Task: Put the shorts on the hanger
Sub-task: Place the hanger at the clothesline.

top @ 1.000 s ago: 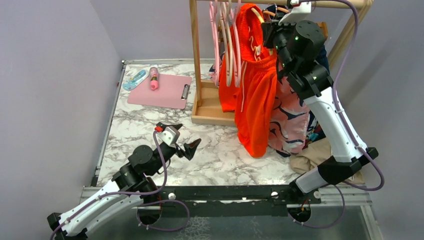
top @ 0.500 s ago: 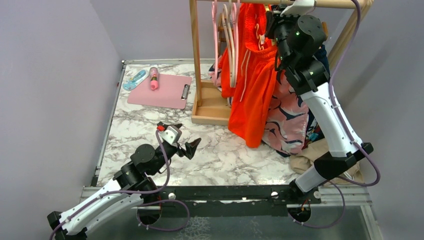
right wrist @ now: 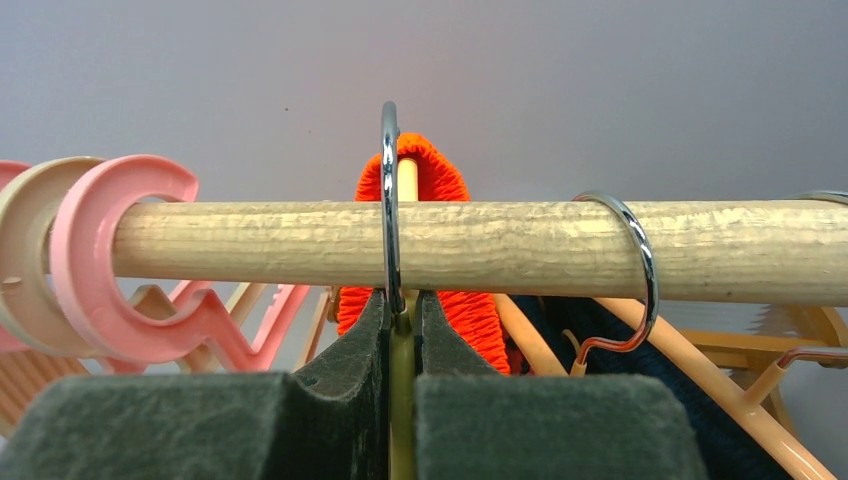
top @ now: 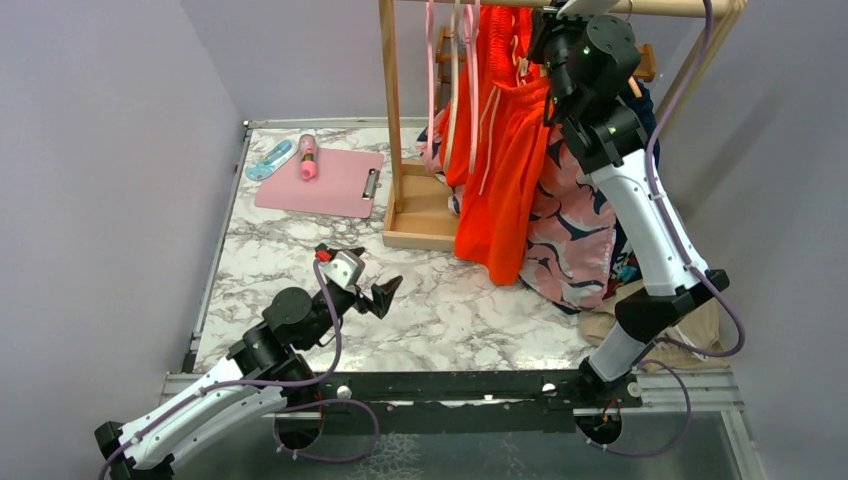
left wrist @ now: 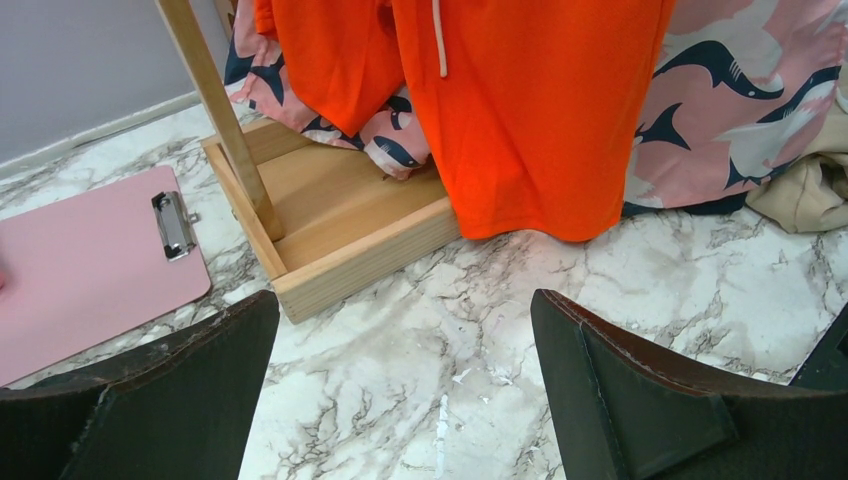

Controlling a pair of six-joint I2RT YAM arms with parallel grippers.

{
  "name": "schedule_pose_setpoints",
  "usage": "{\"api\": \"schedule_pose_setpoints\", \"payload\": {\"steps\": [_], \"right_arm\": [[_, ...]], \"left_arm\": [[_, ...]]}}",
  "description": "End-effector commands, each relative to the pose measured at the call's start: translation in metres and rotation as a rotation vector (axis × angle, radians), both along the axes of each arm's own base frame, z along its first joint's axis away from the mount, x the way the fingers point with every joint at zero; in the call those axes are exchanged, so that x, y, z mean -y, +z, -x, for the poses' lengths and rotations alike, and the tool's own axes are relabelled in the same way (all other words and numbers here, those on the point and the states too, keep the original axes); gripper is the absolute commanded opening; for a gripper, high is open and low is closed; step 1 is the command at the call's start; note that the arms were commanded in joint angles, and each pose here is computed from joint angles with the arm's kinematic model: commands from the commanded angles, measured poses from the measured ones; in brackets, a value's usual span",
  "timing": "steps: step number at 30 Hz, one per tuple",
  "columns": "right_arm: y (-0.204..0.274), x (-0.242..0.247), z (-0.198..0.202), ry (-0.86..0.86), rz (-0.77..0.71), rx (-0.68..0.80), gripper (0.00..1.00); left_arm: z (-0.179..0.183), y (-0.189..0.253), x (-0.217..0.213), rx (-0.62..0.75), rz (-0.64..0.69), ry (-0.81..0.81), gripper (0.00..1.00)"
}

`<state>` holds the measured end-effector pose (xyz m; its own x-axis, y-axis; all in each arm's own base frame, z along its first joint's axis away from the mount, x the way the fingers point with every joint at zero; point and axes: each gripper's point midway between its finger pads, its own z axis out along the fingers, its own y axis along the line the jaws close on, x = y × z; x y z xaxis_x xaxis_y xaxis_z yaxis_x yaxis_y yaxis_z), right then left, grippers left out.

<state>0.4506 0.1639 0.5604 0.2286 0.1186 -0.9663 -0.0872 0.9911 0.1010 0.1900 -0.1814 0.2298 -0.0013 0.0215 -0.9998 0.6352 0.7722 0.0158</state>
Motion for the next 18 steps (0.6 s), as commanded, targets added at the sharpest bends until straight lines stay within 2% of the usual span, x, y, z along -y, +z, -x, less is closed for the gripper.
{"api": "schedule_pose_setpoints", "payload": {"steps": [1,10,18], "right_arm": [[0.048,0.016,0.004,-0.014,-0.108,0.15,0.01],[0.021,0.009,-0.013,0.019,-0.106,0.073,0.01],[0.005,-0.001,-0.005,0.088,-0.105,0.021,0.01]], "left_arm": [[-0.002,-0.001,-0.001,0.004,-0.01,0.012,0.99],[-0.002,-0.002,-0.001,0.005,-0.011,0.011,0.99],[-0.001,0.001,-0.002,0.012,-0.001,0.01,0.99]]}}
